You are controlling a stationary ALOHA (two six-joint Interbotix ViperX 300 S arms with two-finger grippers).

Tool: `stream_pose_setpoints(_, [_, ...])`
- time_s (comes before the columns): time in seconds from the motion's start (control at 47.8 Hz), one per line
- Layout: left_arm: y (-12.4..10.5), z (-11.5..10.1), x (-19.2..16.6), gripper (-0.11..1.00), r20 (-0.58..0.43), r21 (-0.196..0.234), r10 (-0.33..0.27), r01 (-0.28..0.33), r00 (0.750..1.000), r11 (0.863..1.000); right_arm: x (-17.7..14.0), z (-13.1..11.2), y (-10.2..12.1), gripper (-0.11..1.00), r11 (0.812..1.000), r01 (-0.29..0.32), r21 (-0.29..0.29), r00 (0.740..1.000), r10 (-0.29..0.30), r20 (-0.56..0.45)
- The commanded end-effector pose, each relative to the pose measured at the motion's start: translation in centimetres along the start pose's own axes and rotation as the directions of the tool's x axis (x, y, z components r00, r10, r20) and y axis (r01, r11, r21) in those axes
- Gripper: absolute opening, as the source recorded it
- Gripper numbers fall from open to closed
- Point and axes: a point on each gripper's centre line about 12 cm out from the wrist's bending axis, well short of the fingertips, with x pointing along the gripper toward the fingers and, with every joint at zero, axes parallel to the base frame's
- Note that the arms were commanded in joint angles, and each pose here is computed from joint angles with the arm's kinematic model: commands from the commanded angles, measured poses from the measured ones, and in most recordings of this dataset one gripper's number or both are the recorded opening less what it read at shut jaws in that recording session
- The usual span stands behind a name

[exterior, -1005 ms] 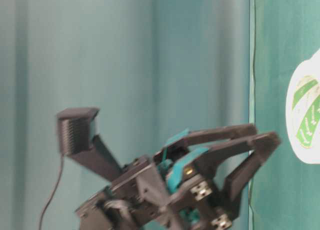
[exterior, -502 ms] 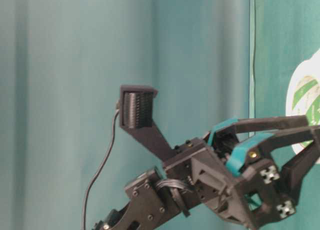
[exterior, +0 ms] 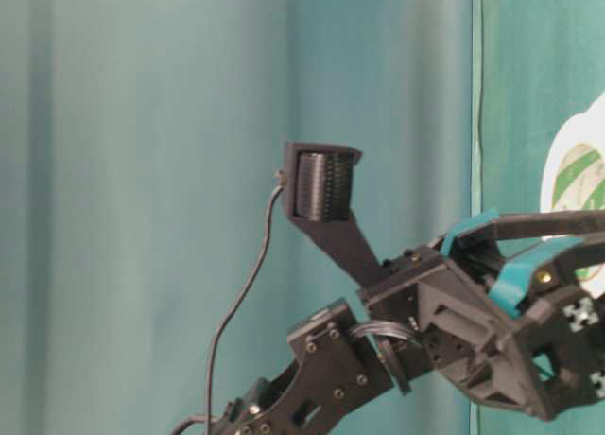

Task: Peel off the duct tape with your right arm.
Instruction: 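Lift and tilt the roll upright with the left gripper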

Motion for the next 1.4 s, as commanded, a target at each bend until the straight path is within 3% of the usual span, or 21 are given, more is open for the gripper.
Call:
stream_pose_setpoints(0.0, [0.2, 1.3, -0.5, 0.67, 0.045, 0.000, 0.007, -0.007, 0.999, 1.000, 0.1, 0.3, 0.0, 0.65, 1.000, 0.001, 0.002, 1.000, -0.001, 0.012])
stream_pose_setpoints(0.712, [0.1, 0.6, 0.8, 0.63, 0.026, 0.001, 0.004, -0.004, 1.000, 1.000, 0.1, 0.1, 0.0, 0.65, 1.000, 0.001, 0.002, 1.000, -0.001, 0.008])
stream_pose_setpoints(0.837, [0.0, 1.1, 0.1, 0.40, 0.040, 0.034, 0.005, -0.007, 0.999, 0.999, 0.1, 0.1, 0.0, 0.65, 1.000, 0.001, 0.003, 1.000, -0.001, 0.008])
stream_pose_setpoints(0.942, [-0.4, 1.3, -0.4, 0.24, 0.050, 0.107, 0.000, -0.005, 0.999, 0.994, 0.1, 0.2, 0.0, 0.65, 1.000, 0.001, 0.003, 1.000, -0.001, 0.009])
stream_pose_setpoints(1.088, [-0.8, 1.3, -0.5, 0.23, 0.038, 0.171, -0.007, 0.000, 0.999, 0.985, 0.1, 0.2, 0.0, 0.65, 1.000, 0.001, 0.003, 1.000, -0.001, 0.018])
stream_pose_setpoints(1.381, [-0.6, 2.3, -1.7, 0.23, 0.014, 0.169, -0.011, 0.009, 1.000, 0.986, 0.2, 0.0, 0.0, 0.65, 1.000, 0.000, 0.002, 1.000, 0.000, 0.025])
